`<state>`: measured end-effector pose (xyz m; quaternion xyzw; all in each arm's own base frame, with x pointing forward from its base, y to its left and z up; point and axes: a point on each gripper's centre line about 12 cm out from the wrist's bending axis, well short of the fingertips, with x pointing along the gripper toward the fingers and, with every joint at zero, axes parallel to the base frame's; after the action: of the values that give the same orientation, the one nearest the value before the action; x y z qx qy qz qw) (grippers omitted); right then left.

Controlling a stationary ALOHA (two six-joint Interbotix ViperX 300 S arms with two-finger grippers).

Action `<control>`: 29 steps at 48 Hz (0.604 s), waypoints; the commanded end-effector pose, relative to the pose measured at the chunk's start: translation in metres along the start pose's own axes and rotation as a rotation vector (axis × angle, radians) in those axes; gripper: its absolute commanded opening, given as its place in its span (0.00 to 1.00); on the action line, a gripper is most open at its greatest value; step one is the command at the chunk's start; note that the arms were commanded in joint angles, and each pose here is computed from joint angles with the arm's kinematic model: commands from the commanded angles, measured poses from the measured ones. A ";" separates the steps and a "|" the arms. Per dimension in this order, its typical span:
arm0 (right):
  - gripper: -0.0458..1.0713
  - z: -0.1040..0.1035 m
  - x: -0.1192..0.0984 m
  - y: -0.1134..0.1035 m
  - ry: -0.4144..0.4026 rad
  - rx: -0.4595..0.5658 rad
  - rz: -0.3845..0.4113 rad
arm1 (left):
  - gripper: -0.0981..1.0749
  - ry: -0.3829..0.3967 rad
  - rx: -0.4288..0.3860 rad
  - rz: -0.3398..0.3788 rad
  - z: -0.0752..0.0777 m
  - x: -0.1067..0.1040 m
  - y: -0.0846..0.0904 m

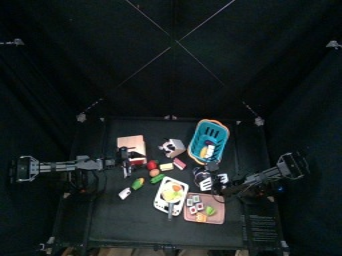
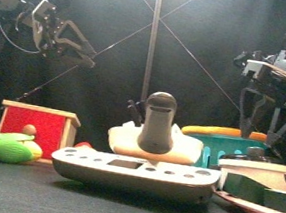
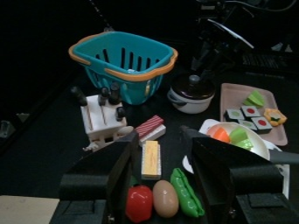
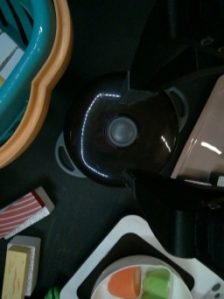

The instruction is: Grab lid

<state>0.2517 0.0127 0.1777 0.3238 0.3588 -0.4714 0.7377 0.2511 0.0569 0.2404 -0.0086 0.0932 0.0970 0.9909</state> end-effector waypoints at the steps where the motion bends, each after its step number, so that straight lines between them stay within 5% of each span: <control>1: 0.87 0.004 -0.001 0.000 -0.009 0.006 0.006 | 0.78 -0.018 0.003 0.001 0.006 0.001 0.000; 29: 0.78 0.000 0.014 0.000 0.005 -0.010 0.007 | 0.78 -0.018 0.003 0.001 0.006 0.001 0.000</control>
<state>0.2547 0.0088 0.1614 0.3162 0.3693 -0.4671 0.7386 0.2509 0.0569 0.2408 -0.0092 0.0924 0.0973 0.9909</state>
